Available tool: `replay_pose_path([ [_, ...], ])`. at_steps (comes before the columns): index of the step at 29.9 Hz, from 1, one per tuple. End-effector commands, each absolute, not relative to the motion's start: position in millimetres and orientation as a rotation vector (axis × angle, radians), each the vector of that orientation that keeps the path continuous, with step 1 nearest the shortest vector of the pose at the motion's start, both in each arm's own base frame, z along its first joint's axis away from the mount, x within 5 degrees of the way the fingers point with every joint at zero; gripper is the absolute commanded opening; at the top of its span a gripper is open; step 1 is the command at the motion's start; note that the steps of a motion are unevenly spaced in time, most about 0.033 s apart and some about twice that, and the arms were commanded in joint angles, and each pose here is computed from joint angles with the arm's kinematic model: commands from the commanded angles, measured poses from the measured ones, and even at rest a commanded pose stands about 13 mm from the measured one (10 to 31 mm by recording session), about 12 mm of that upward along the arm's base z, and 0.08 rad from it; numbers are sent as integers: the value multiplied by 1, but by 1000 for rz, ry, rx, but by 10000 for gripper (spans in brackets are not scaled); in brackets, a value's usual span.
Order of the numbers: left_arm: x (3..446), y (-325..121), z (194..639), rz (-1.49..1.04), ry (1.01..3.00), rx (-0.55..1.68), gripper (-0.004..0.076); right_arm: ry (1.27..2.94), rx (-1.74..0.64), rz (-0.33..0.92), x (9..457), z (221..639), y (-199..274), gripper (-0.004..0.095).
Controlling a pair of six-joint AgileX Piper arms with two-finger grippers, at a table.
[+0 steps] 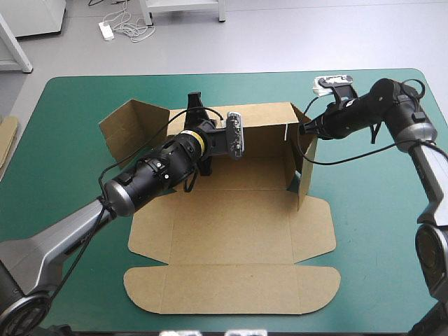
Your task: Fold the box
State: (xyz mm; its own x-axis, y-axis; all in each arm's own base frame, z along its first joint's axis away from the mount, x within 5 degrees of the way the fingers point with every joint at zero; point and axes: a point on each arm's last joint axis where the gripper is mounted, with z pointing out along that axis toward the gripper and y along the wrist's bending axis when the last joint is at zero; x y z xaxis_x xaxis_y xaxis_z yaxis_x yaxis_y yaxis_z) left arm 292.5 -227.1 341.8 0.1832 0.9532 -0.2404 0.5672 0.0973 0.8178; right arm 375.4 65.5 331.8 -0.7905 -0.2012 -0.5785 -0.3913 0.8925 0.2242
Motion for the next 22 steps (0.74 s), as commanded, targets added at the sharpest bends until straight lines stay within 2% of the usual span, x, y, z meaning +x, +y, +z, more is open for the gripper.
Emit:
replay_pose_path([
  [1,284,-226,357,494,1512,1508,-9,2342,-438,465,355,356,67,-3],
  [3,284,-226,357,494,1512,1508,-9,2348,-475,471,348,350,67,9],
  [12,284,-226,357,494,1512,1508,-9,2358,-625,565,329,344,74,210],
  [18,284,-226,357,494,1512,1508,-9,2342,-765,582,324,343,76,298],
  [20,284,-226,357,494,1512,1508,-9,2326,-787,583,324,343,77,351],
  [22,284,-226,357,494,1512,1508,-9,2297,-822,597,324,343,79,448],
])
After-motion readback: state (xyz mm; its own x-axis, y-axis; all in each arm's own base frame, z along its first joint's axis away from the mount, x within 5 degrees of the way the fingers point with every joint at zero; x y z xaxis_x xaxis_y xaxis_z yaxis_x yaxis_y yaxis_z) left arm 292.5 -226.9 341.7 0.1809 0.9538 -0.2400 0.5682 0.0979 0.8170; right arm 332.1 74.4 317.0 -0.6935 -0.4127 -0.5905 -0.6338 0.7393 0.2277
